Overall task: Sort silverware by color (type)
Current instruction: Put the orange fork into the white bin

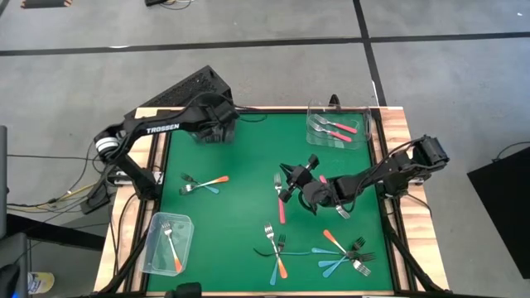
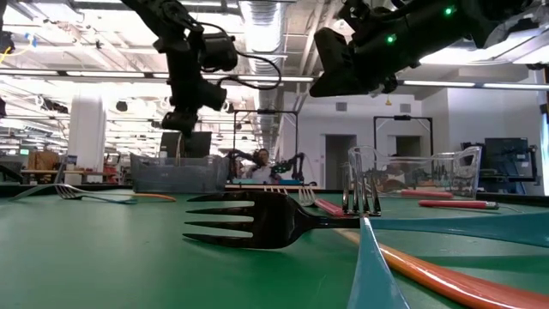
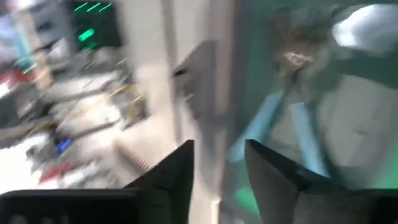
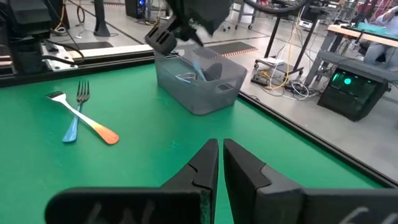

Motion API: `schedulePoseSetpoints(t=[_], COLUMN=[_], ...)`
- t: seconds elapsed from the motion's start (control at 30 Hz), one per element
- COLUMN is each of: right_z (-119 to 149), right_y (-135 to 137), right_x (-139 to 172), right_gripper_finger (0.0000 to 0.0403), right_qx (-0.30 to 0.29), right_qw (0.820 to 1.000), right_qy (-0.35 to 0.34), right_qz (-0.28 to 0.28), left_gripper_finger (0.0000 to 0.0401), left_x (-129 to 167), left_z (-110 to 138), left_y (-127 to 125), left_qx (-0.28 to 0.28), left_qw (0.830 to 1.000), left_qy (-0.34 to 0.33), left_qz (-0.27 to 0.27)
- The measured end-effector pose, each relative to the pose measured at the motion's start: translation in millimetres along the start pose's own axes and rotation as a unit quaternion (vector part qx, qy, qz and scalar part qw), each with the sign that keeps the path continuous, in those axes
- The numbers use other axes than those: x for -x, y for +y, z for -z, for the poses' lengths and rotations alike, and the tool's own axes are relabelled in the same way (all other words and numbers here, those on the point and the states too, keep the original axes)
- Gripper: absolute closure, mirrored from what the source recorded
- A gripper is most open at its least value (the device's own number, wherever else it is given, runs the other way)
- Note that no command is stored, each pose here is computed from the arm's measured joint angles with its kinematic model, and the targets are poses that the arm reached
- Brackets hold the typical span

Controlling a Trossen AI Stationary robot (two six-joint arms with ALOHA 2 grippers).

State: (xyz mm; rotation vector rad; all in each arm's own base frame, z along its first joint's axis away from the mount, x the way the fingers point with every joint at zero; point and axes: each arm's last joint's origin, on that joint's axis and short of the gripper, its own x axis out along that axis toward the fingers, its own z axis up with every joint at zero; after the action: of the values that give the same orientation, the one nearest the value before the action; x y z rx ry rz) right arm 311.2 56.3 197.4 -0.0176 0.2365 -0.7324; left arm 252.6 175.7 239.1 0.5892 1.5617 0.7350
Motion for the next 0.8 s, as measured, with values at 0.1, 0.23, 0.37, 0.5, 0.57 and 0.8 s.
schedulePoseSetpoints(t=[0.1, 0.23, 0.37, 0.5, 0.57, 0.8], right_z=[0.4, 0.6, -1.2, -2.5, -2.7, -0.5], right_y=[1.6, 4.7, 0.4, -11.6, -16.5, -23.0], right_x=[1.9, 7.6, 19.2, 31.9, 38.2, 59.4], right_gripper_finger=[0.0351, 0.0351, 0.0351, 0.0351, 0.0351, 0.0351], right_qx=[0.001, -0.001, -0.039, -0.086, -0.098, -0.080], right_qw=[1.000, 1.000, 0.998, 0.987, 0.980, 0.969], right_qy=[0.000, 0.001, 0.033, 0.106, 0.142, 0.196], right_qz=[-0.004, -0.014, -0.038, -0.080, -0.102, -0.125], left_gripper_finger=[0.0233, 0.0220, 0.0222, 0.0232, 0.0237, 0.0251], left_x=[10.5, 35.9, 63.5, 87.1, 97.3, 125.6], left_z=[4.7, 11.0, 20.9, 22.6, 20.6, 15.8], left_y=[5.7, 9.9, 10.1, -6.8, -21.2, -72.0], left_qx=[0.032, 0.118, 0.236, 0.270, 0.263, 0.243], left_qw=[0.998, 0.992, 0.952, 0.891, 0.866, 0.795], left_qy=[0.014, -0.047, -0.162, -0.290, -0.350, -0.474], left_qz=[-0.050, -0.030, 0.109, 0.221, 0.243, 0.292])
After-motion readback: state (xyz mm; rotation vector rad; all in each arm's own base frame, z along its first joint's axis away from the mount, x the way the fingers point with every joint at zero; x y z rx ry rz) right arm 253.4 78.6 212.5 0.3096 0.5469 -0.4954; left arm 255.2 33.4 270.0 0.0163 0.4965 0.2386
